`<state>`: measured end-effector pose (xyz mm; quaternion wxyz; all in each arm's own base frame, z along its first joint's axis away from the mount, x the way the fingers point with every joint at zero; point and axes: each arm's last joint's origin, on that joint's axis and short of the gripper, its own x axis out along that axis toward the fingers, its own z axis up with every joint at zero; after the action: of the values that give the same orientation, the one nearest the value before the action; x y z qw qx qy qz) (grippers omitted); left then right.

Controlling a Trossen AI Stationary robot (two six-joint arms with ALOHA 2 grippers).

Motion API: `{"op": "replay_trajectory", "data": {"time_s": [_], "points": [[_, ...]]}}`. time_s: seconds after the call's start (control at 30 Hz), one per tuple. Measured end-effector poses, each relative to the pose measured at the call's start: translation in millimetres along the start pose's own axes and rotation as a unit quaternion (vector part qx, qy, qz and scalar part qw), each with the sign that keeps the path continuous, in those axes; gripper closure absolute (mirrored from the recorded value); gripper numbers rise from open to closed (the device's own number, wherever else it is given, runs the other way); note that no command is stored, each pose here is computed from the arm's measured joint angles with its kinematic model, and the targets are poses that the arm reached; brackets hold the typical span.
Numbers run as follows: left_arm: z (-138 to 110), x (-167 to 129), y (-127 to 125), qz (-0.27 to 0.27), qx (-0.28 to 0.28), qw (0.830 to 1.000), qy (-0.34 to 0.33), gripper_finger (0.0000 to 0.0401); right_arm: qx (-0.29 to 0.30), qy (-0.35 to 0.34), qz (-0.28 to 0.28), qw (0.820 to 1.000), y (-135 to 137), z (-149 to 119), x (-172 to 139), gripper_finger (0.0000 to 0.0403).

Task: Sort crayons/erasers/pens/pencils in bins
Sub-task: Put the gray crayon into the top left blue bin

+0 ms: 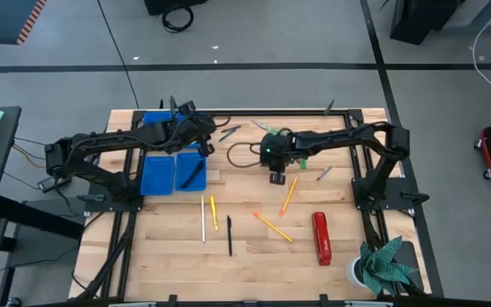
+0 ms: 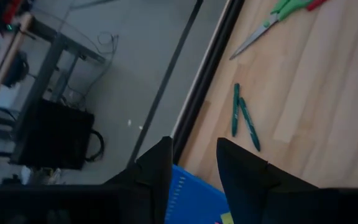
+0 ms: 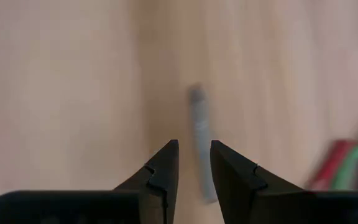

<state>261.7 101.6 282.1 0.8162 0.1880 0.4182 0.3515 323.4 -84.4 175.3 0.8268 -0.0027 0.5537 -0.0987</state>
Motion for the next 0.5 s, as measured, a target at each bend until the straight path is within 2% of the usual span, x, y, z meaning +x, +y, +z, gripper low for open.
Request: {"op": "replay_trajectory", "data": {"time_s": [0.27,0.4,0.5], "points": [[5.6,-0.2,2.0,0.009,0.011,1.0,-0.025,0.0273,-0.034,0.013,0.015,0.999,17.3,-3.6,2.9,0.0304],[5.5,-0.2,1.9,0.009,0.022,0.999,-0.025,0.0269,-0.013,0.009,0.004,1.0,1.0,-2.9,3.3,0.0303],[5.5,-0.2,2.0,0.009,0.025,0.999,-0.025,0.0267,0.013,0.018,0.016,1.0,-13.5,-6.5,7.9,0.0298]]}}
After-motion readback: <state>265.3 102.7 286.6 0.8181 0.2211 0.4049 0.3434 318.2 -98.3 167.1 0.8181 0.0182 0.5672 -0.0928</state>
